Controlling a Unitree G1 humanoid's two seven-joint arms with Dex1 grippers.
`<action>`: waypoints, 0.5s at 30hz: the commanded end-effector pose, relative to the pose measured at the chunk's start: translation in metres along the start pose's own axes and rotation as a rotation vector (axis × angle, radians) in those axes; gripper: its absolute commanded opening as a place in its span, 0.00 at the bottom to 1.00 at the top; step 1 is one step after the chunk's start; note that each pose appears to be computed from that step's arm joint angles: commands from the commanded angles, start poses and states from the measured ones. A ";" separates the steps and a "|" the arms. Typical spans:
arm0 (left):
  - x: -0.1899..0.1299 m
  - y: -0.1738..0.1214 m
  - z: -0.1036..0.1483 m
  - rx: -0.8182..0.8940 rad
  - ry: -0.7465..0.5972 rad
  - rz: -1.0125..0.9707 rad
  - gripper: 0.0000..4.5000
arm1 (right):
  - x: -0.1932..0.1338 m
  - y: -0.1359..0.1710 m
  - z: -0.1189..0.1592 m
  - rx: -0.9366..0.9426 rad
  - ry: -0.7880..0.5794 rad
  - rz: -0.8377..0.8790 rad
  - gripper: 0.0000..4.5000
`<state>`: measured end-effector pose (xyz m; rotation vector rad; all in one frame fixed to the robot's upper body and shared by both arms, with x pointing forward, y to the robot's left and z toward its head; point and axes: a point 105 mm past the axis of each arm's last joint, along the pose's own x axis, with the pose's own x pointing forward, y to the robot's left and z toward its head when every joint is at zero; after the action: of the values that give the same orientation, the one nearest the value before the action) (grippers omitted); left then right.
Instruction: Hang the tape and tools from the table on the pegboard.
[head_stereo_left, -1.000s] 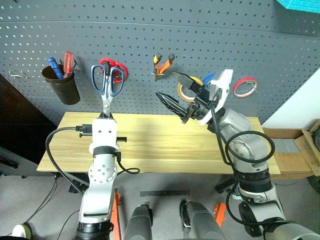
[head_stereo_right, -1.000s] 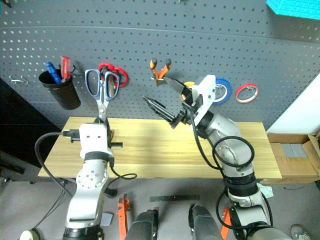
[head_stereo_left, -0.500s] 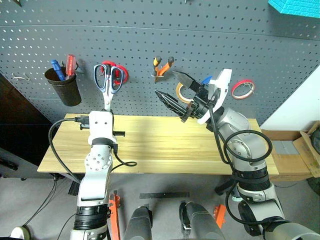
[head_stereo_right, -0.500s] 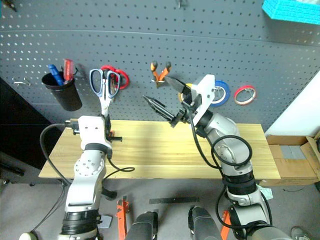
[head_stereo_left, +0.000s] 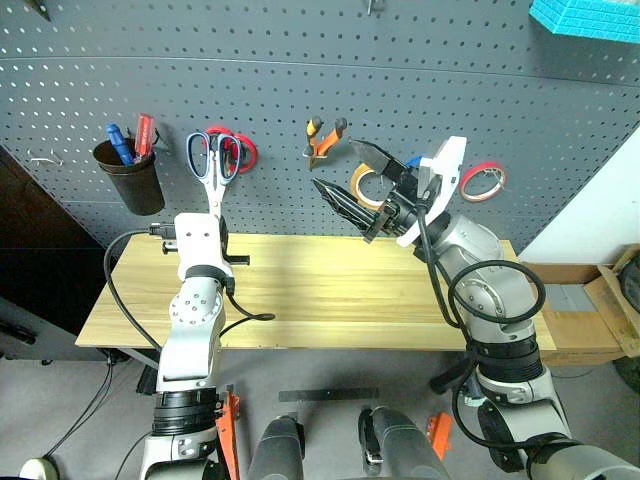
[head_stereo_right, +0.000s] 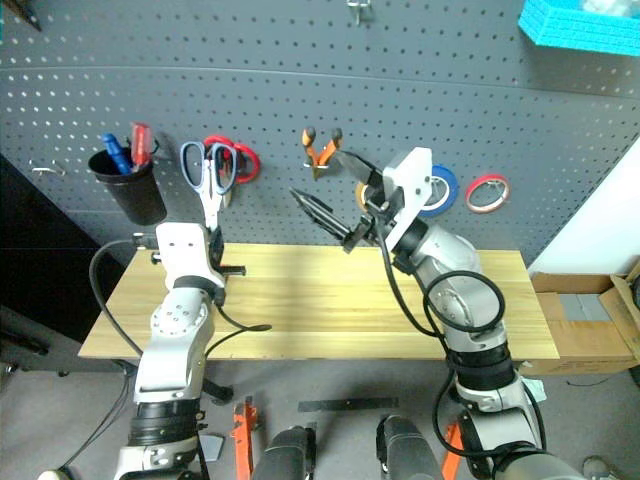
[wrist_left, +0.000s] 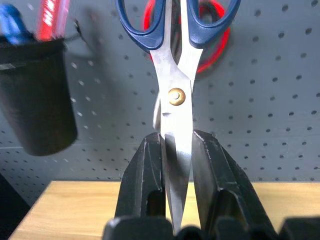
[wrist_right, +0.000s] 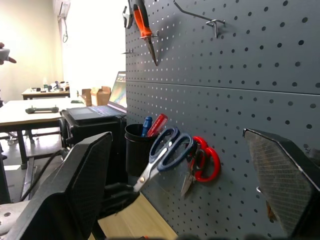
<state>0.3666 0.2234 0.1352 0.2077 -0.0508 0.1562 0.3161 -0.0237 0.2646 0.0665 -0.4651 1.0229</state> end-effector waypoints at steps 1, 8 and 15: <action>0.008 0.001 0.018 -0.004 -0.058 -0.023 0.09 | 0.003 0.005 0.013 -0.038 -0.041 0.019 1.00; 0.014 0.003 0.024 -0.001 -0.077 -0.029 0.66 | 0.004 0.005 0.014 -0.044 -0.043 0.017 1.00; 0.001 0.003 0.007 0.001 -0.025 -0.027 0.98 | 0.000 0.006 0.010 -0.047 -0.017 0.031 1.00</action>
<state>0.3737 0.2238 0.1375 0.2104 -0.0513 0.1157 0.3154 -0.0218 0.2631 0.0562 -0.4592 1.0304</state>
